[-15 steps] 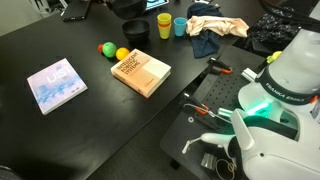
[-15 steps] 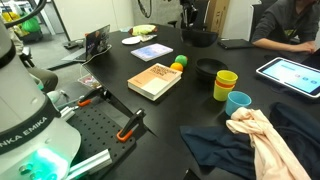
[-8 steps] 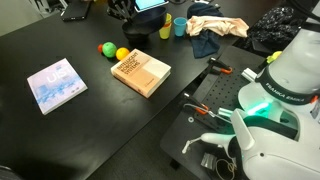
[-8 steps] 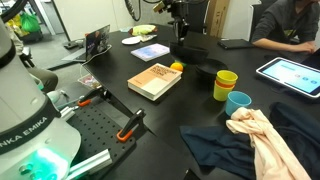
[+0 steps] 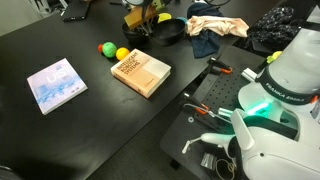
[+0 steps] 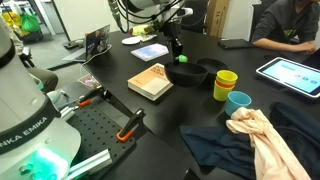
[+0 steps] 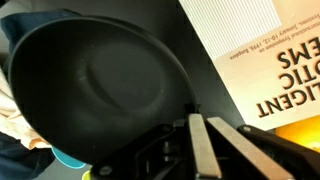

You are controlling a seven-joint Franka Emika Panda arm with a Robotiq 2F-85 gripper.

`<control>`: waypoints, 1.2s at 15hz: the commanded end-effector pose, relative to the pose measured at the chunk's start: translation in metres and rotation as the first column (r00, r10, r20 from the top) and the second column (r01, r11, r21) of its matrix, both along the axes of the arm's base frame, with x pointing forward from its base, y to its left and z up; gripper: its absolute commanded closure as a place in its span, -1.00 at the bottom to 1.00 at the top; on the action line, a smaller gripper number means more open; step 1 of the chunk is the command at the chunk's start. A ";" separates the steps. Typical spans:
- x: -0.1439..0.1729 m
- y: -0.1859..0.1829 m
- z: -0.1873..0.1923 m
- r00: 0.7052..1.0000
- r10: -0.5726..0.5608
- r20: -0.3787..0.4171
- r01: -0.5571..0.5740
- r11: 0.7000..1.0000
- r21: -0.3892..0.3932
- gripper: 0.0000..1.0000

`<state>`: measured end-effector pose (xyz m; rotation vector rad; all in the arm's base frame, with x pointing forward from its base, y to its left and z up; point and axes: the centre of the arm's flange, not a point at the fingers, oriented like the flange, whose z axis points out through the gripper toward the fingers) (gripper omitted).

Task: Take the orange and green objects out the black bowl and unstack the black bowls

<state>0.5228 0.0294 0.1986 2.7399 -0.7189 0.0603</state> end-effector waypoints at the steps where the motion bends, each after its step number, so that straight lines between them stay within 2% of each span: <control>1: -0.026 -0.012 -0.003 0.989 0.068 0.131 -0.067 0.998 -0.018 0.98; 5: -0.030 -0.026 -0.017 0.975 0.092 0.204 -0.095 0.995 0.002 0.98; 9: -0.035 -0.026 -0.033 0.968 0.084 0.237 -0.099 0.994 0.051 0.98; 18: -0.046 -0.015 -0.081 0.971 0.142 0.193 -0.159 0.984 0.079 0.98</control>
